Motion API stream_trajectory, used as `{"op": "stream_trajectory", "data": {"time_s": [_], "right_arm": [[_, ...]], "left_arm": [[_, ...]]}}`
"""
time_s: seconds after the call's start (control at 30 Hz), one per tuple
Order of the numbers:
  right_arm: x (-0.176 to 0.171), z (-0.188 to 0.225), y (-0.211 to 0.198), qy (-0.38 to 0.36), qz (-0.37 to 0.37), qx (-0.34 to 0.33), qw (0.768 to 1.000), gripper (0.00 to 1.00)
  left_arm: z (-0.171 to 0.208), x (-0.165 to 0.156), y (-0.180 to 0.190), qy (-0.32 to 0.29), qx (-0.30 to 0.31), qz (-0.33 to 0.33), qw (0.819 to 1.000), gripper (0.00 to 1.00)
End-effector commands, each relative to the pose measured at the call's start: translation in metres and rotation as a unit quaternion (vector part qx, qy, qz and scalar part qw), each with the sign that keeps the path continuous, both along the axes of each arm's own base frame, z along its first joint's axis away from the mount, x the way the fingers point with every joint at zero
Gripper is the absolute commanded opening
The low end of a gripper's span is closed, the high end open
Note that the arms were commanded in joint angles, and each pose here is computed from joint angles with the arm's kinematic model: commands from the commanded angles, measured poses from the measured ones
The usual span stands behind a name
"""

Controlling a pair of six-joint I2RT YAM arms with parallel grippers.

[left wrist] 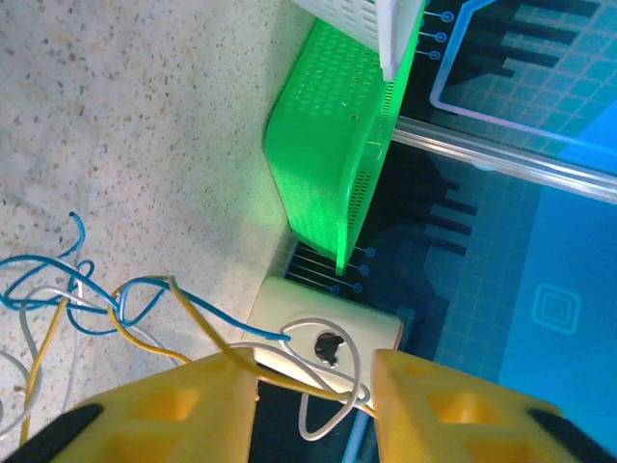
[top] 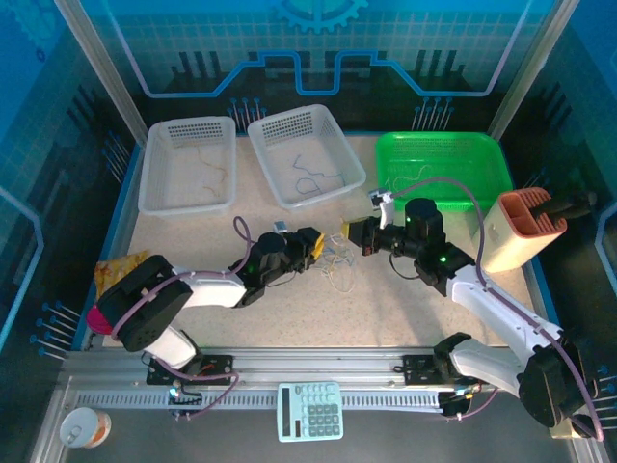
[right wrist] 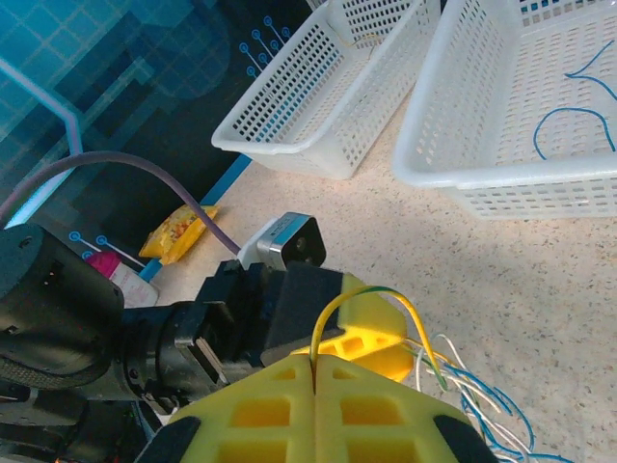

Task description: Untangle the cables

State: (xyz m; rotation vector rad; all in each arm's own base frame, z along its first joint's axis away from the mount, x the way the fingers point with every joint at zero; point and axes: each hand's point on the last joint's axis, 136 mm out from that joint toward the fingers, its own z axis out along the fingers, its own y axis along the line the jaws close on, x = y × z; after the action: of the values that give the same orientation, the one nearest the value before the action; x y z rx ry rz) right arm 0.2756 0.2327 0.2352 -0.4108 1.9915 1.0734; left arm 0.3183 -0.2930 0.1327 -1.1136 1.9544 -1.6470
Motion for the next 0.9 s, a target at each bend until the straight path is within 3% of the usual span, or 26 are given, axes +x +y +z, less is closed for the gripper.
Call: {"op": "stream_trajectory", "data": {"time_s": [0.0, 0.1, 0.2, 0.33, 0.53, 0.83, 0.87], "right_arm": [[-0.001, 0.003, -0.006, -0.015, -0.008, 0.001, 1.0, 0.0], [-0.003, -0.002, -0.011, -0.012, -0.015, -0.003, 1.0, 0.0], [-0.005, -0.012, -0.019, -0.004, -0.03, -0.006, 1.0, 0.0], [-0.006, -0.032, -0.03, 0.015, -0.055, -0.016, 0.998, 0.0], [-0.005, -0.069, -0.04, 0.054, -0.086, -0.033, 0.994, 0.0], [-0.007, -0.095, -0.039, 0.092, -0.085, -0.044, 0.991, 0.01], [-0.007, -0.094, -0.039, 0.091, -0.083, -0.045, 0.991, 0.08]], "left_arm": [[0.003, 0.006, -0.002, -0.021, -0.008, 0.007, 1.0, 0.17], [0.006, 0.011, 0.0, -0.037, -0.004, 0.009, 0.999, 0.01], [0.017, 0.013, 0.002, -0.062, 0.021, 0.003, 0.998, 0.0], [0.044, 0.013, 0.004, -0.114, 0.099, -0.022, 0.988, 0.0], [0.091, 0.007, 0.004, -0.203, 0.252, -0.092, 0.942, 0.0], [0.112, -0.001, -0.006, -0.286, 0.341, -0.166, 0.88, 0.0], [0.112, -0.003, -0.006, -0.293, 0.348, -0.171, 0.874, 0.0]]}}
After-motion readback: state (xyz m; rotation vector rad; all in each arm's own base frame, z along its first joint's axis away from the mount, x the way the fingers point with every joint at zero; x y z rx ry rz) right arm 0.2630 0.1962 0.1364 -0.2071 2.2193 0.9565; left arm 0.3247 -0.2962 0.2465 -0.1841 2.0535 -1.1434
